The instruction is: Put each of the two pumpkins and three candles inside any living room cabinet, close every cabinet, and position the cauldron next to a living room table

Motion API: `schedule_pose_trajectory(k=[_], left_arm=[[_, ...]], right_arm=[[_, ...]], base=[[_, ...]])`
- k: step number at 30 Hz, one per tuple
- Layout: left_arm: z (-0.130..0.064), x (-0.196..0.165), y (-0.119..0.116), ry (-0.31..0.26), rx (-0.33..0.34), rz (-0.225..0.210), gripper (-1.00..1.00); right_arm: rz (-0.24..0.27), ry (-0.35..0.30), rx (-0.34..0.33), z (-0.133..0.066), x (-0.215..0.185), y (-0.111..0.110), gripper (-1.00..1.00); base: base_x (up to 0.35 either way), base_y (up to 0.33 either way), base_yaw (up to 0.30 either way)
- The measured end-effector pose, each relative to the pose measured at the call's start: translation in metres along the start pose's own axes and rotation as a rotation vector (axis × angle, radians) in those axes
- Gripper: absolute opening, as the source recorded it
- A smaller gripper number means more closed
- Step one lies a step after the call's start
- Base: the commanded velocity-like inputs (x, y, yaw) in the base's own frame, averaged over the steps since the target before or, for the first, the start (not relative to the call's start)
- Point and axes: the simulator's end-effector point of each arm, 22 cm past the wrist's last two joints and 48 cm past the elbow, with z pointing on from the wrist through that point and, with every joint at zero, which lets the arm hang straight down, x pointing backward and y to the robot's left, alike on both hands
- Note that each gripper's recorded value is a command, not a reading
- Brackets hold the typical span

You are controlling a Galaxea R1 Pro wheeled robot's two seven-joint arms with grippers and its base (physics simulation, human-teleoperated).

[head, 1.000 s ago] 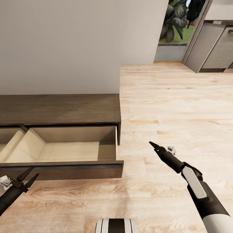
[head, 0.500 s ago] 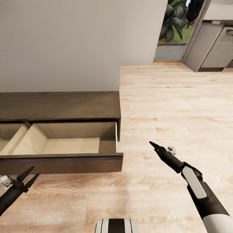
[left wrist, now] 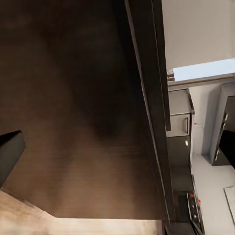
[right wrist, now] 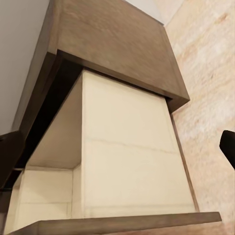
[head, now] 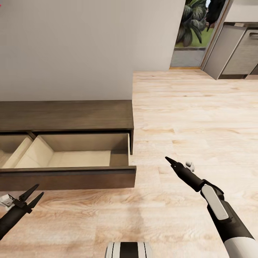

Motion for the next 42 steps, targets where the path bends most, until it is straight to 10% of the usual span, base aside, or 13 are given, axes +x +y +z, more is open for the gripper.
schedule_pose_trajectory(k=[11,20,26,30,34,42], left_arm=[[-0.016,-0.001,0.008,0.059,-0.059,-0.040,1.00],[-0.070,-0.048,0.040,0.198,-0.382,0.020,1.00],[-0.108,-0.104,0.065,0.217,-0.709,0.199,1.00],[-0.118,-0.129,0.048,0.334,-0.897,0.385,1.00],[-0.117,-0.169,0.012,0.279,-0.940,0.536,1.00],[-0.129,-0.197,-0.018,0.217,-0.969,0.615,1.00]], right_arm=[[0.004,0.013,0.016,0.000,0.002,-0.004,1.00],[0.035,0.039,0.062,-0.002,0.015,-0.025,1.00],[0.039,0.044,0.069,-0.002,0.017,-0.028,1.00],[0.046,0.049,0.080,-0.003,0.020,-0.034,1.00],[0.046,0.050,0.082,-0.003,0.020,-0.035,1.00],[0.033,0.031,0.060,-0.007,0.009,-0.018,1.00]], base=[[0.000,0.000,0.000],[0.000,0.000,0.000],[0.000,0.000,0.000],[0.000,0.000,0.000],[0.000,0.000,0.000],[0.000,0.000,0.000]])
